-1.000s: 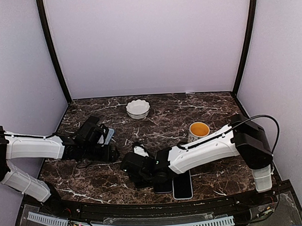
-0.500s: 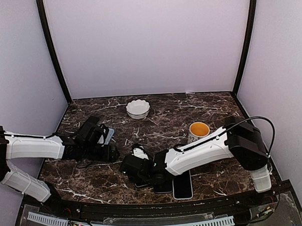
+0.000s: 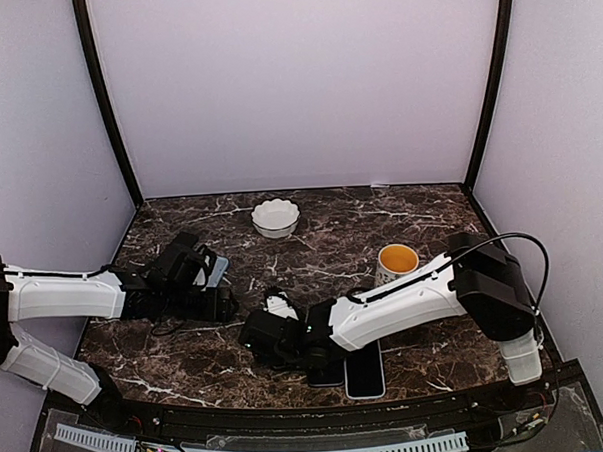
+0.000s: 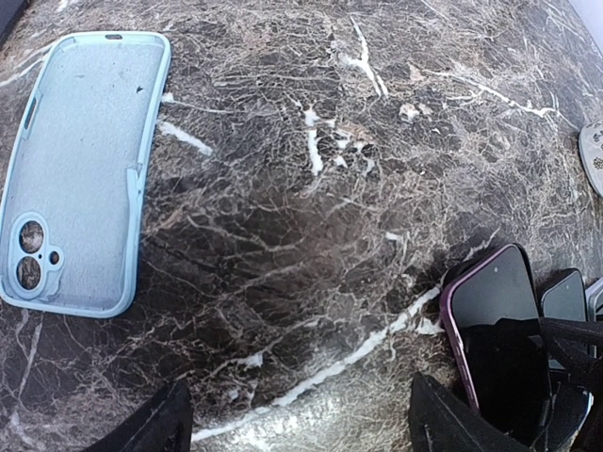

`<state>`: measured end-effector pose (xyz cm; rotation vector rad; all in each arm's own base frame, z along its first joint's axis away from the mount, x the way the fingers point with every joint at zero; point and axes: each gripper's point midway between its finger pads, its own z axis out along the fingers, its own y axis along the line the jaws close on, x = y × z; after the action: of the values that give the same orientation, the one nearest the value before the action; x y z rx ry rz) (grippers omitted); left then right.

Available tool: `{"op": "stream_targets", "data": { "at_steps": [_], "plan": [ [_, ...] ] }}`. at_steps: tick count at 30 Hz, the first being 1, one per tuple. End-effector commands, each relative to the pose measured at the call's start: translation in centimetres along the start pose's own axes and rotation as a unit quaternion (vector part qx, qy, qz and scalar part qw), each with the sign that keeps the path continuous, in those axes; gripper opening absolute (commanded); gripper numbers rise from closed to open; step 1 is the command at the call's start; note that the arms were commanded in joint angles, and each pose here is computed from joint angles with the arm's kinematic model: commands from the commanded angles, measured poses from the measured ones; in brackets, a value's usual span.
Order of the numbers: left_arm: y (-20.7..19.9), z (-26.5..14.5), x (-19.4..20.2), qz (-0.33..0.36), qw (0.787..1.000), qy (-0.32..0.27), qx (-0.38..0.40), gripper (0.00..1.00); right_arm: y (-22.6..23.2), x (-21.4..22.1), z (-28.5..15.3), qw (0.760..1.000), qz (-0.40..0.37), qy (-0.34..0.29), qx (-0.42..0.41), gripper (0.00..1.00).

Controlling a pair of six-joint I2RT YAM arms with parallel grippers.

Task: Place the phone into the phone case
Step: Install the phone into the phone case, then adjust the phone and the phone case.

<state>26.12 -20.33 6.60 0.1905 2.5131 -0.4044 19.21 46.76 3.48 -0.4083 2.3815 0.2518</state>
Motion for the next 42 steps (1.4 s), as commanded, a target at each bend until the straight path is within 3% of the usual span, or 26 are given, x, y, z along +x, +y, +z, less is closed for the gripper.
{"op": "stream_targets", "data": {
  "at_steps": [1, 7, 14, 17, 20, 25, 27, 31, 42],
  "plan": [
    [0.1, -0.6, -0.6, 0.007, 1.000, -0.012, 0.000, 0.80, -1.8, -0.6, -0.4, 0.999, -0.015, -0.004, 0.037, 0.98],
    [-0.7, -0.6, -0.5, 0.015, 1.000, -0.006, 0.021, 0.78, -0.2, -2.9, -2.9, 1.000, -0.024, -0.007, -0.005, 0.98],
    [-4.0, -0.4, 0.9, 0.032, 0.993, 0.023, 0.107, 0.55, -1.6, -4.3, -5.3, 0.998, -0.001, 0.001, -0.070, 0.97],
    [-4.3, 0.5, 1.8, 0.038, 0.992, 0.050, 0.108, 0.42, -3.9, -5.7, -4.7, 0.996, 0.030, 0.003, -0.080, 0.88],
    [-4.4, 1.1, 2.3, 0.049, 0.991, 0.070, 0.100, 0.39, -5.6, -6.6, -3.4, 0.995, 0.051, 0.012, -0.085, 0.73],
    [-4.3, 2.4, 3.6, 0.063, 0.990, 0.097, 0.087, 0.35, -8.0, -6.1, -0.6, 0.998, 0.040, 0.044, -0.037, 0.33],
    [-4.5, 2.9, 4.0, 0.071, 0.989, 0.105, 0.082, 0.34, -8.4, -5.3, 0.2, 0.998, 0.027, 0.057, -0.020, 0.23],
    [-5.3, 3.7, 4.4, 0.093, 0.986, 0.111, 0.077, 0.34, -7.7, -3.5, 1.7, 0.996, 0.015, 0.087, -0.030, 0.17],
    [-5.4, 5.0, 3.8, 0.116, 0.986, 0.106, 0.058, 0.33, -3.6, -2.4, 3.3, 0.987, 0.002, 0.109, -0.121, 0.15]
  ]
}}
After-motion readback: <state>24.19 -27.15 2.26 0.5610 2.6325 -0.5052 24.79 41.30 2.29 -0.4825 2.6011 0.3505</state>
